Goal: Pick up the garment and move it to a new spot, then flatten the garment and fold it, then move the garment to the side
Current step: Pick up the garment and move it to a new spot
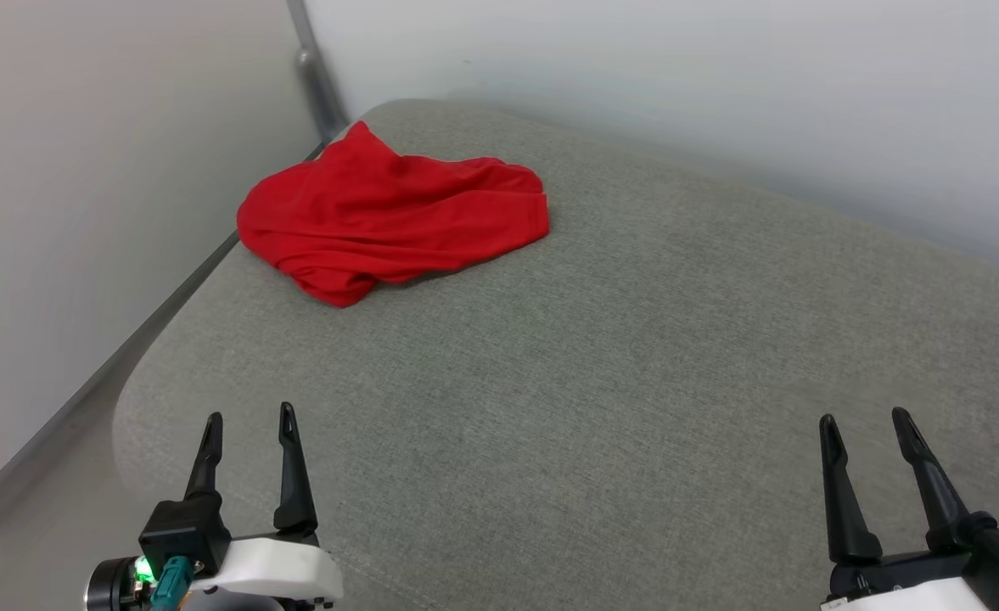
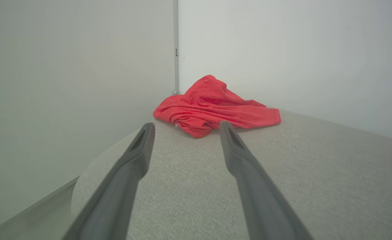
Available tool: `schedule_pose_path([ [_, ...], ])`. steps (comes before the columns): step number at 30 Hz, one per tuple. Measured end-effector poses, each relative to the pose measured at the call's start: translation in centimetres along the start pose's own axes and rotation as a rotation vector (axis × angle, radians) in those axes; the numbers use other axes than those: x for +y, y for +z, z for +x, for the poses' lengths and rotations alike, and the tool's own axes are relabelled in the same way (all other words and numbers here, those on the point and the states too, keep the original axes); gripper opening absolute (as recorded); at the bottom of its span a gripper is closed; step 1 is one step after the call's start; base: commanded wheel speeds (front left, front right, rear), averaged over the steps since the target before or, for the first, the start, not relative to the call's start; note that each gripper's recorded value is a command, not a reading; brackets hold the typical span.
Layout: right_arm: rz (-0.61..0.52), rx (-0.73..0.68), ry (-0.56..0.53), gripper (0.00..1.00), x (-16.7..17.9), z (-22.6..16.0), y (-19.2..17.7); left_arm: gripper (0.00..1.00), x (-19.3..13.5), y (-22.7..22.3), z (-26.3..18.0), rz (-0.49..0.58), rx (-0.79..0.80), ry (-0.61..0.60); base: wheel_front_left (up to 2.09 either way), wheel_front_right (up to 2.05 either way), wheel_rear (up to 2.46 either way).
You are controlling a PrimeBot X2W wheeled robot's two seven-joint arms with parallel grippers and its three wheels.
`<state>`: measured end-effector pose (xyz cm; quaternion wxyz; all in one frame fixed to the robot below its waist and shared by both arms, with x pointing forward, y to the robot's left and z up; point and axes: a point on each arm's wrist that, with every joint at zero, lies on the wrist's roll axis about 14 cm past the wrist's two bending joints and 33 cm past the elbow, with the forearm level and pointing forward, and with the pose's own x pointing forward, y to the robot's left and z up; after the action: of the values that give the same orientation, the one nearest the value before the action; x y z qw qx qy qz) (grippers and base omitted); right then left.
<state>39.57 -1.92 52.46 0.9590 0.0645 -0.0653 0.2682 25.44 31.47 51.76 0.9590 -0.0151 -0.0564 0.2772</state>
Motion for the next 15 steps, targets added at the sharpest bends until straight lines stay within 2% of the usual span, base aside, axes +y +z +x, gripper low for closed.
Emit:
schedule_pose_path([
  [7, 0.005, 0.006, 0.047, 1.0, 1.4, 0.8, -0.4, 1.0, 1.8, -0.1, -0.8, 0.011, 0.009, 0.053, 0.0, 0.0, 0.0],
  [15, -0.004, 0.008, 0.025, 1.0, 0.5, 0.9, -0.7, 1.0, 1.3, 0.5, 1.5, -0.001, -0.014, 0.025, 0.0, 0.0, 0.0],
])
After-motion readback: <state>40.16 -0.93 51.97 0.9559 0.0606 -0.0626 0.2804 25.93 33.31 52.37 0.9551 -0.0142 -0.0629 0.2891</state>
